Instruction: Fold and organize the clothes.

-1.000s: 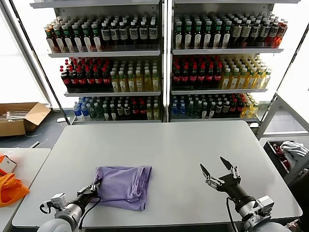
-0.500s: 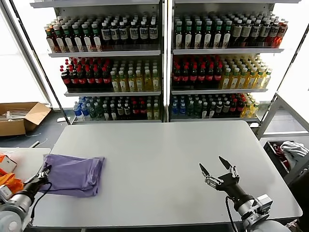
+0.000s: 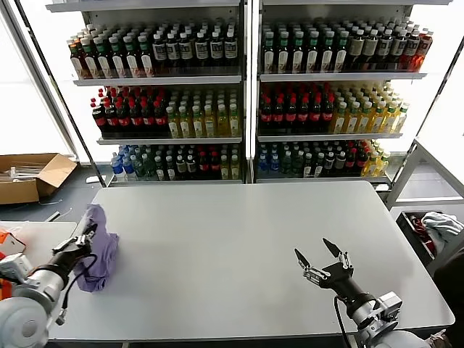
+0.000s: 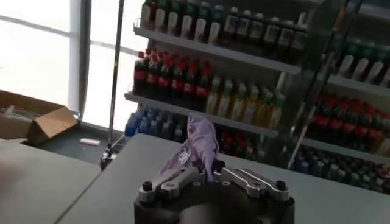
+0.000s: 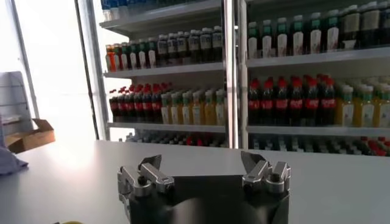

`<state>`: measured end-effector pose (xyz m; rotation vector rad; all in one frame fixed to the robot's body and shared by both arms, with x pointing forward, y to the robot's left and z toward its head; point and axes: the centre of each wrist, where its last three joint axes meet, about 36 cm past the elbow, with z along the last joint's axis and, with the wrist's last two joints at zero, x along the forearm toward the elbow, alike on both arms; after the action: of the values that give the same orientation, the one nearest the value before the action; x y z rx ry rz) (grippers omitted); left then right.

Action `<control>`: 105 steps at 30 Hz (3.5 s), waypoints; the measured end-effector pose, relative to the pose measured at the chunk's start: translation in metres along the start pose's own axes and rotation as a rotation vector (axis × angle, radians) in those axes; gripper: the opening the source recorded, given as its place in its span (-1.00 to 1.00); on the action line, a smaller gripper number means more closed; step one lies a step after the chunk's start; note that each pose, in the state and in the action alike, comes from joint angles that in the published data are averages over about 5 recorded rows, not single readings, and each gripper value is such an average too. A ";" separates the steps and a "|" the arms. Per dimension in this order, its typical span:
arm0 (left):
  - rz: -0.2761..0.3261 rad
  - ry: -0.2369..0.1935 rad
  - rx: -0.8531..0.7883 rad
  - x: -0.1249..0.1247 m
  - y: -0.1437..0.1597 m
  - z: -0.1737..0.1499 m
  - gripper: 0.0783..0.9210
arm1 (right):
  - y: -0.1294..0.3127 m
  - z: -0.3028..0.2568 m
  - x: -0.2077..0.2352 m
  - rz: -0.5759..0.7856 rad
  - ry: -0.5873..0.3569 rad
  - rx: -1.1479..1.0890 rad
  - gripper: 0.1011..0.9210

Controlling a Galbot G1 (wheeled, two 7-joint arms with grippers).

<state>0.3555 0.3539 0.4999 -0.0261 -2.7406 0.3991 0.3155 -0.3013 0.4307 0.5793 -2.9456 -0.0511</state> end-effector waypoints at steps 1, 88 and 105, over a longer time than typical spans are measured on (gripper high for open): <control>0.033 0.027 0.015 -0.008 -0.013 0.009 -0.90 | 0.001 0.000 0.000 0.000 0.002 0.000 0.76; 0.304 -0.197 -0.038 -0.031 -0.054 0.051 0.77 | 0.020 0.018 -0.084 -0.071 0.357 0.052 -0.95; 0.341 -0.194 -0.056 -0.032 -0.068 0.053 0.77 | -0.001 -0.013 -0.056 0.048 0.225 0.104 -0.07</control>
<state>0.3687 0.2715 0.4603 -0.4991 -2.9414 0.4355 0.3689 -0.2812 0.4358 0.4912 -2.7536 0.1622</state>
